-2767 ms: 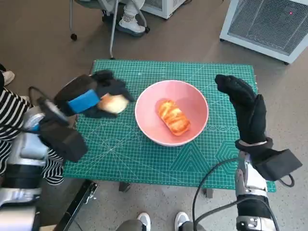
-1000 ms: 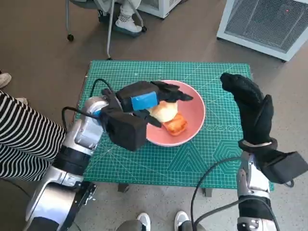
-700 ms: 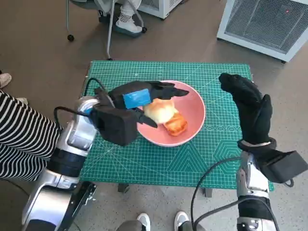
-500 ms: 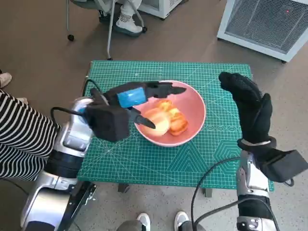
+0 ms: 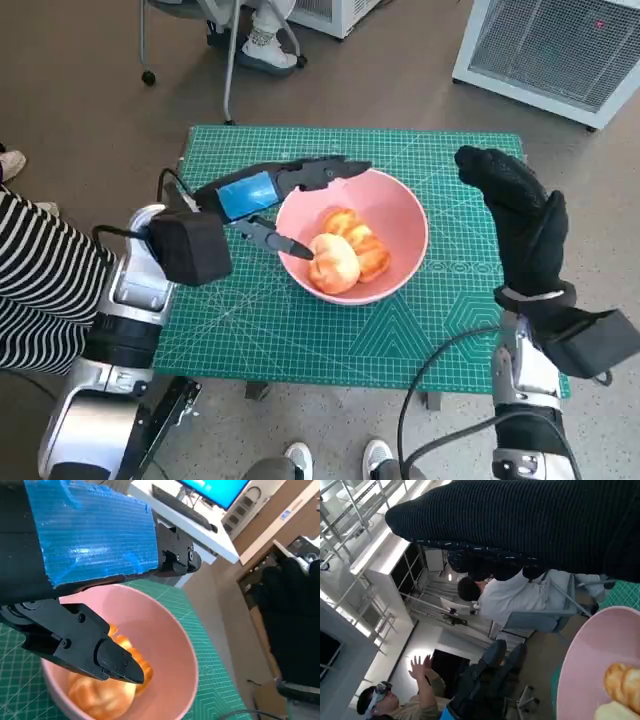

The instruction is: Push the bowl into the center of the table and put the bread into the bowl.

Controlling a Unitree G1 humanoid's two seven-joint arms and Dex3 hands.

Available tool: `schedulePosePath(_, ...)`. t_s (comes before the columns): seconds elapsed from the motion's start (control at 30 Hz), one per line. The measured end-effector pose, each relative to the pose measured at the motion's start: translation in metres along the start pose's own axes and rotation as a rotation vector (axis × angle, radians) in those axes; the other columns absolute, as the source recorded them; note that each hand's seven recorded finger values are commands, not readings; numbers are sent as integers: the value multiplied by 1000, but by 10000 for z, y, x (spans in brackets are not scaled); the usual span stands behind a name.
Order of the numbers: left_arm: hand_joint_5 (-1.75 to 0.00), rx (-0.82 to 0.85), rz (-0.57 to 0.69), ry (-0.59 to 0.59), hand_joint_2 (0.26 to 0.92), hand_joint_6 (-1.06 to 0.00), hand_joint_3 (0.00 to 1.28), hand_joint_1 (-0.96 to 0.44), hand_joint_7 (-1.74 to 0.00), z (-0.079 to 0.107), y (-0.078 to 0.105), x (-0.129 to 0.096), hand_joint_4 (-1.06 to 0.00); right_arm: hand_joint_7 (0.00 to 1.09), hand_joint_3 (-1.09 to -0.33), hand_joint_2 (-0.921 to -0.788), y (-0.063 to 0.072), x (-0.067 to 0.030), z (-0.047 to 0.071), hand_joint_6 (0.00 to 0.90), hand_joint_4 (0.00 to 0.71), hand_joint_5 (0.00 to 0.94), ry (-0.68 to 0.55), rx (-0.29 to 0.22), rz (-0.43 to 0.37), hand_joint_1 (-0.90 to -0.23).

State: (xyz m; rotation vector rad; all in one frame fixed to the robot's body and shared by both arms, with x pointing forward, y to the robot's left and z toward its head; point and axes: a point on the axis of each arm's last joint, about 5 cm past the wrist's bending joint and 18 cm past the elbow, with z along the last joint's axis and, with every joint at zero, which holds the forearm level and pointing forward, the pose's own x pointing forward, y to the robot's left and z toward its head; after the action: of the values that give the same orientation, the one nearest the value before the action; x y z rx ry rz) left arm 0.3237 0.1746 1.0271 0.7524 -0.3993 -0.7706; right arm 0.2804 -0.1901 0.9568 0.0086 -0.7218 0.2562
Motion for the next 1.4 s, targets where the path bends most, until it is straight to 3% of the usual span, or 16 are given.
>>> schedulePosePath(0.3,-4,-2,74,-32,828,-214,9,-348,-8,-24,-8,-13,-99,579,-752,-921,0,17,7,19,180,4,-1,1,5,-734)
schedulePosePath(0.5,-18,-111,287,-231,888,-263,34,-454,-34,-12,-74,7,-138,577,-749,-921,-3,65,40,23,183,5,-7,3,13,-737)
schedulePosePath(0.63,-24,-287,403,-377,914,-281,121,-527,-54,-3,-166,52,-157,574,-746,-921,3,120,82,26,184,5,-22,5,17,-741)
schedulePosePath(0.7,-32,-386,440,-434,918,-129,177,-558,-373,1,-219,76,-159,572,-741,-921,6,155,108,27,184,5,-32,6,16,-747)
schedulePosePath(0.8,-35,-523,473,-502,920,-42,216,-583,-540,14,-303,110,-155,572,-731,-921,15,210,155,31,183,4,-47,9,15,-753)
schedulePosePath(1.17,-32,-612,495,-547,921,0,291,-625,-536,13,-443,104,-128,574,-700,-921,64,369,260,47,193,8,-82,16,10,-765)
schedulePosePath(1.4,-32,-608,524,-558,921,1,296,-648,-500,18,-434,87,-122,577,-688,-921,75,407,264,57,201,10,-89,20,15,-759)
